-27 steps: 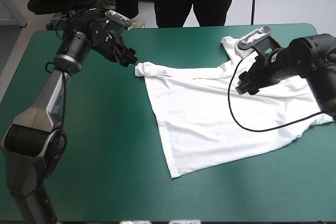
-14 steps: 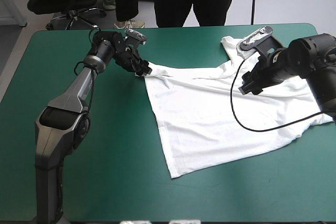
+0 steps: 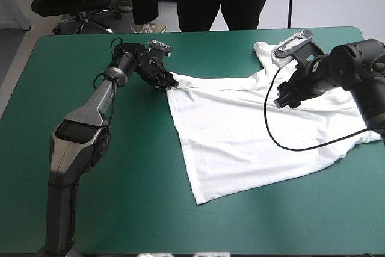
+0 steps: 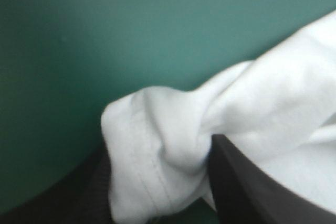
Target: Fold the cloth
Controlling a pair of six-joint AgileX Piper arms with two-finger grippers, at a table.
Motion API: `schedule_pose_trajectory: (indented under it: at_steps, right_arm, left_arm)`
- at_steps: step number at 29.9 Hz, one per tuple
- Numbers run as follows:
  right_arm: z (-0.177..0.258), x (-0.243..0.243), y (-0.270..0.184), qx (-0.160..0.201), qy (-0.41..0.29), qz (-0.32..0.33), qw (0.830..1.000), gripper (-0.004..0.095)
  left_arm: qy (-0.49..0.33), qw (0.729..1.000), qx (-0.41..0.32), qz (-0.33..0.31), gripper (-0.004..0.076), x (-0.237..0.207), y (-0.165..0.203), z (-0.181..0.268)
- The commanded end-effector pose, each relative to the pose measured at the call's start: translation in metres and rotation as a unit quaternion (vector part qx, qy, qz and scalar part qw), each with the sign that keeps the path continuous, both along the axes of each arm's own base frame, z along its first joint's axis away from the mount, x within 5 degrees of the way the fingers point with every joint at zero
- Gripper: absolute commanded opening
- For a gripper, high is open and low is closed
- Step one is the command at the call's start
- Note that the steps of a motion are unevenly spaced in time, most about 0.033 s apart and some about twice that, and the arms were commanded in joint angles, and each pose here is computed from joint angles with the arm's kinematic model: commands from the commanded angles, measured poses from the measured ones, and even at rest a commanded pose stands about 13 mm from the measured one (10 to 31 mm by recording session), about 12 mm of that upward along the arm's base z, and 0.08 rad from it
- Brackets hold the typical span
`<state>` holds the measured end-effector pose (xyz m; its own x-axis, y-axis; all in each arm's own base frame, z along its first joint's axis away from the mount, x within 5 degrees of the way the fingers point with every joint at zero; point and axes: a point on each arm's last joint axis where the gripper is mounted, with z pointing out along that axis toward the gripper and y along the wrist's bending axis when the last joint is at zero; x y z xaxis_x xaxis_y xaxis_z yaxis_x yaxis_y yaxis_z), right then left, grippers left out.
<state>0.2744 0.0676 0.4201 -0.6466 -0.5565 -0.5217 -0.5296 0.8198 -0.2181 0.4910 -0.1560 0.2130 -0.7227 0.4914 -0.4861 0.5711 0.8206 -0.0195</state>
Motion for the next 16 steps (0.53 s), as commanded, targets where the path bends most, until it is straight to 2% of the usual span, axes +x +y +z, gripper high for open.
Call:
schedule_pose_trajectory:
  at_steps: [1, 6, 9, 13, 16]
  right_arm:
    - [0.018, -0.008, -0.002, -0.002, -0.049, 0.018, 0.999, 0.0671]
    - [0.013, -0.008, -0.002, -0.024, -0.043, 0.046, 0.998, 0.067]
    - [0.0, -0.009, 0.003, -0.017, -0.021, 0.082, 0.996, 0.0655]
    - [-0.027, -0.014, 0.017, 0.022, 0.036, 0.13, 0.991, 0.0629]
    - [-0.041, -0.025, 0.036, 0.025, 0.065, 0.175, 0.982, 0.0604]
  left_arm:
    - [-0.043, 0.999, -0.029, 0.001, 0.0232, -0.003, -0.004, 0.037]
    - [-0.031, 0.999, -0.035, 0.007, -0.002, -0.005, -0.004, 0.036]
    - [-0.022, 0.999, -0.039, 0.018, -0.0017, -0.006, -0.004, 0.036]
    - [0.002, 0.999, -0.032, 0.014, -0.0017, -0.009, -0.002, 0.034]
    - [0.017, 0.999, -0.032, 0.015, -0.0017, -0.01, 0.002, 0.033]
